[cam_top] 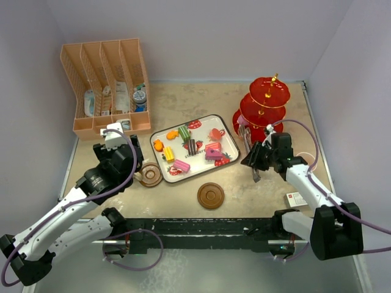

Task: Serve the afternoon tea
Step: Place the desert on the desert table.

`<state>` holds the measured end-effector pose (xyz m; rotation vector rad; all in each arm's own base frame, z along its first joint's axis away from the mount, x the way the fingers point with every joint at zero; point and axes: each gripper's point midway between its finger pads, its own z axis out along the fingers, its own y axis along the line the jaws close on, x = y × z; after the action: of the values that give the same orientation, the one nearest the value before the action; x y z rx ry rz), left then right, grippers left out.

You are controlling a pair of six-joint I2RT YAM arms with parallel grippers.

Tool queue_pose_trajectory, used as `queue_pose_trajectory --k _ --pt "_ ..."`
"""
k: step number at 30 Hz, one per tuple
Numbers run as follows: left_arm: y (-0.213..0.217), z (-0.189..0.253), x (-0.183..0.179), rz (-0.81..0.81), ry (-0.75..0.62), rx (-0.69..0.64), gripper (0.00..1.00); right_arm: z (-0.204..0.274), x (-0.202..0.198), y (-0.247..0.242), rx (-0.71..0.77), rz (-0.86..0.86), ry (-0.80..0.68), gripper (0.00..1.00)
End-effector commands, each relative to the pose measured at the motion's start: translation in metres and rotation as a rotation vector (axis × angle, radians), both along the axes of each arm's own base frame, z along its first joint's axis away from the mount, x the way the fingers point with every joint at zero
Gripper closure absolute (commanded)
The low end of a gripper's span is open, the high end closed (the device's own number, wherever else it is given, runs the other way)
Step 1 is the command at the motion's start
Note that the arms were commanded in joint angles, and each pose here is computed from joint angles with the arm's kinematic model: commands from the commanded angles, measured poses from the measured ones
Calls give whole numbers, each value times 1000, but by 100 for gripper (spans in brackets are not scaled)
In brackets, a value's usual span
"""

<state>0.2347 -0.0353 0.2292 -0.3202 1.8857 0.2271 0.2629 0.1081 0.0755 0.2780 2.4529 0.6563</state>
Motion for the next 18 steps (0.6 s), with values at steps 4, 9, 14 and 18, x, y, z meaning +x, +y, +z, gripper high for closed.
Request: queue_pose_trajectory --k 4,9,14,18 --pt "5 10 0 17 -37 -5 17 22 -19 16 61 148 -37 62" --pt "8 13 -1 29 -52 -13 17 45 -26 24 90 214 -85 61" --pt "8 14 -1 30 -53 -11 17 60 -30 29 104 257 -109 61" --pt "8 14 -1 27 -51 -10 17 69 -33 38 95 294 -121 61"
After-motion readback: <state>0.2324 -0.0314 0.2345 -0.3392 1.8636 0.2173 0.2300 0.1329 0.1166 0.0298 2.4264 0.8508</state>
